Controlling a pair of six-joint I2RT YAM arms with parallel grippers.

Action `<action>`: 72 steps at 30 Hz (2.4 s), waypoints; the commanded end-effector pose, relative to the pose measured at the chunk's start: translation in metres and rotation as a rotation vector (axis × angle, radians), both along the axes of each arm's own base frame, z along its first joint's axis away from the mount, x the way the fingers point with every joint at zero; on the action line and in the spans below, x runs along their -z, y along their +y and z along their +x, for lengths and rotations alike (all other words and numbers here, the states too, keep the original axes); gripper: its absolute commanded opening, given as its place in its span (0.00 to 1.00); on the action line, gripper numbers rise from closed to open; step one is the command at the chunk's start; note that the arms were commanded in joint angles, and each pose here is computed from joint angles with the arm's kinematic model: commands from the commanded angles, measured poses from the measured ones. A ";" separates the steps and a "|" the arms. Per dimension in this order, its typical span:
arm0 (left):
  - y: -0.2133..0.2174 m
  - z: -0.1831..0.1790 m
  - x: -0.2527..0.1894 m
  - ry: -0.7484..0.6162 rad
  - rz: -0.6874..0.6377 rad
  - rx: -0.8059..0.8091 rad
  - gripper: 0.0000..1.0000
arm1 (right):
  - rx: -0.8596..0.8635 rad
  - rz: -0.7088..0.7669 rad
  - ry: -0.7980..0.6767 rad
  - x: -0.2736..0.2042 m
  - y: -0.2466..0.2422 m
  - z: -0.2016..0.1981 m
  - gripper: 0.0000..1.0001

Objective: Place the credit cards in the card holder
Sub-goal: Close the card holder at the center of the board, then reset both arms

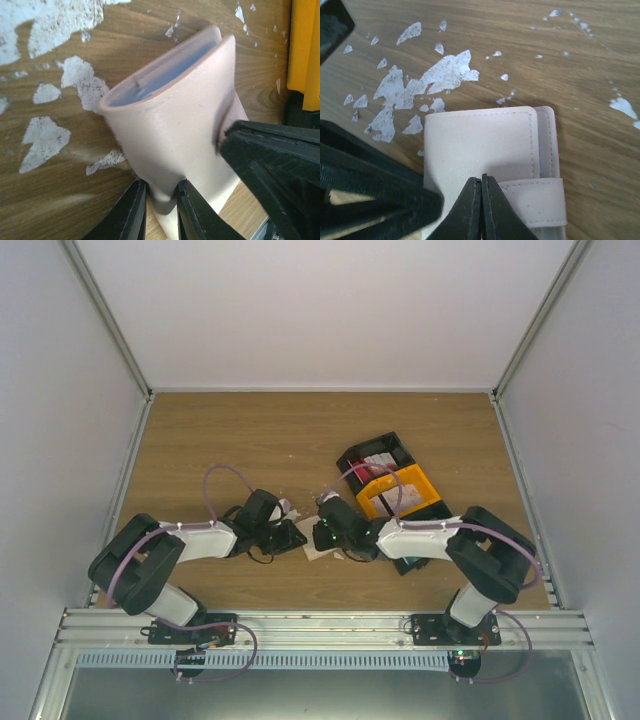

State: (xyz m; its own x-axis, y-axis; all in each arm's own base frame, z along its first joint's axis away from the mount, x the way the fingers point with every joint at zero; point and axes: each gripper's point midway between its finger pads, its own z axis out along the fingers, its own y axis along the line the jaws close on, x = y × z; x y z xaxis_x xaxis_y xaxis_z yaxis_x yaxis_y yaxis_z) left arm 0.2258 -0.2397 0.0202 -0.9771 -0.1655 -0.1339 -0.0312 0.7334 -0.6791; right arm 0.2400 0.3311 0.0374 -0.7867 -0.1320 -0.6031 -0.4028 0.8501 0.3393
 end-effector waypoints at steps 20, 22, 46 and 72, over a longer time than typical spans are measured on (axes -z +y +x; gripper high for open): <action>-0.004 0.020 0.000 -0.068 0.016 0.036 0.26 | -0.057 -0.048 0.258 0.008 -0.054 -0.020 0.30; -0.005 0.023 0.004 -0.064 0.029 0.047 0.21 | -0.065 -0.037 0.274 0.011 -0.053 -0.024 0.27; 0.032 0.049 -0.108 -0.388 0.127 -0.101 0.66 | 0.233 -0.064 -0.052 -0.092 -0.124 0.002 0.53; 0.171 -0.057 -0.340 -1.063 0.177 -0.340 0.99 | 0.625 0.186 -0.636 -0.299 -0.300 -0.061 0.99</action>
